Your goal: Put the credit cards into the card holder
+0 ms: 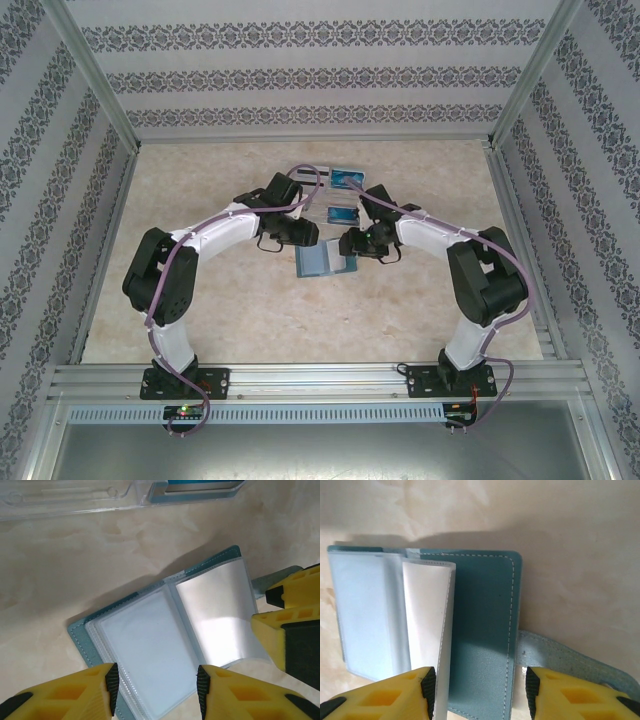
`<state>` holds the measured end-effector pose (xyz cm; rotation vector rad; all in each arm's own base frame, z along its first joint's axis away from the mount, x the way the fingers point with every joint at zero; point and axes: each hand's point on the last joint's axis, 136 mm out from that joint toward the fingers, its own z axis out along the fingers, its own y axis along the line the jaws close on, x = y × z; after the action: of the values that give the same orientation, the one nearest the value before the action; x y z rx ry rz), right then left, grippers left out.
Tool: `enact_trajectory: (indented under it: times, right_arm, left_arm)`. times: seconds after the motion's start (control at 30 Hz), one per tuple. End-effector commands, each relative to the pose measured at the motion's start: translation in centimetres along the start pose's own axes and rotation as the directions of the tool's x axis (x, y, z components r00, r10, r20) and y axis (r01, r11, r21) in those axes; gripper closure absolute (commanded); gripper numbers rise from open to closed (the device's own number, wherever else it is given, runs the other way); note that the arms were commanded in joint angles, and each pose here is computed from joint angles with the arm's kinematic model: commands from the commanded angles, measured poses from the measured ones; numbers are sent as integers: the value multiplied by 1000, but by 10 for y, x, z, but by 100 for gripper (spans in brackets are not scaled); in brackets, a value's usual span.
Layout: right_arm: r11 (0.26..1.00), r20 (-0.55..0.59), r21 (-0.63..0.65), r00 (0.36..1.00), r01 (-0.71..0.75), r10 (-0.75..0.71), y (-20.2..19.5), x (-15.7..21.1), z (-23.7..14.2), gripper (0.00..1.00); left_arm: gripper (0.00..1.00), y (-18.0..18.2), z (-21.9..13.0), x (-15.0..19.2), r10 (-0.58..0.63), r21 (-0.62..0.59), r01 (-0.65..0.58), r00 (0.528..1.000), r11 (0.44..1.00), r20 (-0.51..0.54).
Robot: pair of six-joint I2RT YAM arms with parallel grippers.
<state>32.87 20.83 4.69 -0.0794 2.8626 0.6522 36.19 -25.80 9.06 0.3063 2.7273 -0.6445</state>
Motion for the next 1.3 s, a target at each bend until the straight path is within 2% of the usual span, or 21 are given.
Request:
enact_trajectory:
  times: [0.0,0.4,0.53,0.63,0.8,0.9,1.03,1.2,1.27]
  right_arm:
    - [998,58,-65,998,16,-12,14,-18,-20,47]
    - [996,89,-80,996,32,-25,12,-32,-30,46]
    - [995,124,-68,990,70,-61,12,-42,-41,46]
    - [993,177,-36,979,109,-101,5,-59,-58,45]
    - [981,305,89,933,173,-192,-16,-97,-91,42]
    - [962,346,165,901,216,-262,-22,-121,-101,40]
    - [934,348,230,873,274,-342,-24,-151,-100,36]
    - [907,342,235,843,350,-414,-18,-178,-97,32]
    - [894,345,251,828,371,-441,-19,-185,-93,25]
  left_arm:
    - [52,-10,-15,-14,26,-3,-26,998,1000,49]
    - [52,-5,-15,-19,-4,7,4,998,1000,57]
    - [52,7,-17,-21,-32,-14,33,997,999,64]
    - [52,19,-22,-25,-82,-3,82,993,997,82]
    - [52,42,-32,-36,-157,24,155,980,988,122]
    - [52,52,-34,-42,-195,48,190,970,981,143]
    - [52,56,-34,-49,-222,80,212,964,974,150]
    - [51,62,-32,-51,-224,66,216,963,974,150]
    - [51,66,-31,-52,-231,64,224,962,972,148]
